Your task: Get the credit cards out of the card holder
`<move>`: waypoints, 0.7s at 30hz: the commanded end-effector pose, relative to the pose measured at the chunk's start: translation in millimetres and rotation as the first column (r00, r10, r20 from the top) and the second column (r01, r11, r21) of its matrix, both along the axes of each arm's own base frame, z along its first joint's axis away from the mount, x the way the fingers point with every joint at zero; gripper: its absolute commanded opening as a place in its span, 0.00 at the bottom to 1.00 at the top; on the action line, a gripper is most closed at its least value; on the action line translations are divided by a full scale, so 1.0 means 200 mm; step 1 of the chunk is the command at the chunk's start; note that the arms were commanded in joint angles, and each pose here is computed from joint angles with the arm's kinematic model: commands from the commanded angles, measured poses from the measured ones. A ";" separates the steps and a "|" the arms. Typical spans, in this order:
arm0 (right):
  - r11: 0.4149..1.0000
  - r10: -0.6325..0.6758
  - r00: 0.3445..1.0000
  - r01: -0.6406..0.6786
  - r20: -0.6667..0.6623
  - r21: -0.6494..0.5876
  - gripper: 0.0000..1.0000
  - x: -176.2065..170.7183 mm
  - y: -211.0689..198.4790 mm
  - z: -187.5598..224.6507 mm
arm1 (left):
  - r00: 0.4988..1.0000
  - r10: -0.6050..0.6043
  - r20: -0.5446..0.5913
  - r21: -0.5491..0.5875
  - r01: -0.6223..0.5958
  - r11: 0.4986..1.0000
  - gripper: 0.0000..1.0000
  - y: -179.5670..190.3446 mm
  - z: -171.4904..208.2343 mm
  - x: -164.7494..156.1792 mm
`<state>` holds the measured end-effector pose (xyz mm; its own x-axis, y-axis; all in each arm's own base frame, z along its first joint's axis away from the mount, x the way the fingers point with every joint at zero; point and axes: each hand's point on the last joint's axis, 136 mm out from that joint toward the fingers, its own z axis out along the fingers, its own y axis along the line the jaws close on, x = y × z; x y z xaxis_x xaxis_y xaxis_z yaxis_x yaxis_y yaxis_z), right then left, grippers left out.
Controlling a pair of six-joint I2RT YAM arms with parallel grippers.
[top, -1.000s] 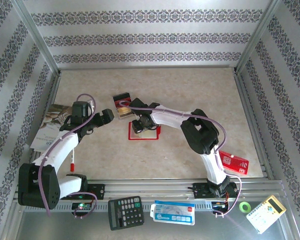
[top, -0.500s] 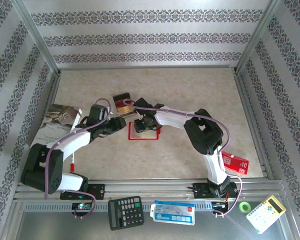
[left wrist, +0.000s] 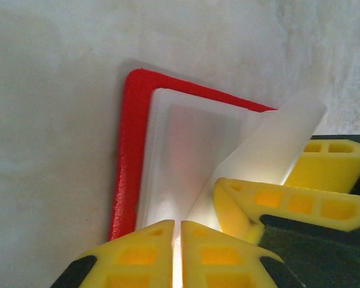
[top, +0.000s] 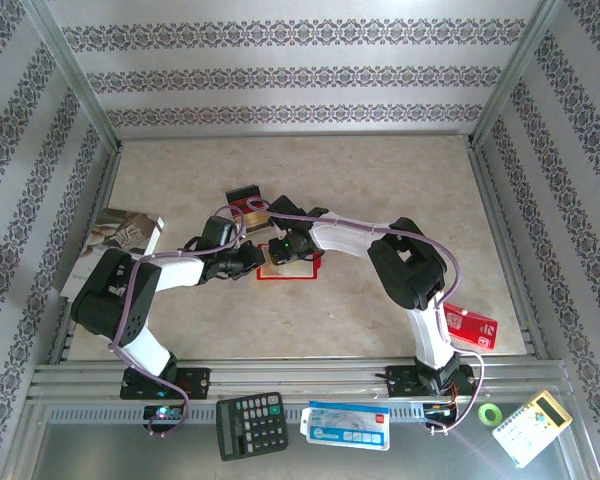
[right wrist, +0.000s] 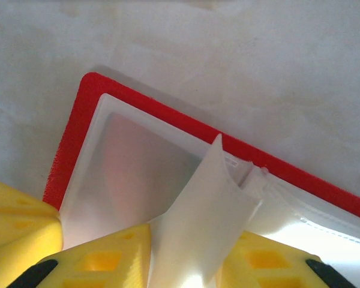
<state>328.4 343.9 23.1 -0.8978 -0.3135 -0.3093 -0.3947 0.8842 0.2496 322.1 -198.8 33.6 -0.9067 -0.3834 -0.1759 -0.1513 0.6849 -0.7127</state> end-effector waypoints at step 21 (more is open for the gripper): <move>0.954 -0.300 0.954 0.300 0.004 -0.030 0.40 0.01 -0.41 0.09 | 0.999 -0.001 -0.043 0.066 0.004 0.998 0.07 0.02 -0.08 -0.01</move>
<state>327.6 279.5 33.6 -0.9492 -0.1287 -0.2871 -0.1943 0.9576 0.2129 324.8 -196.4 24.0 -0.9045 -0.3896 -0.1732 -0.1722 0.7055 -0.6875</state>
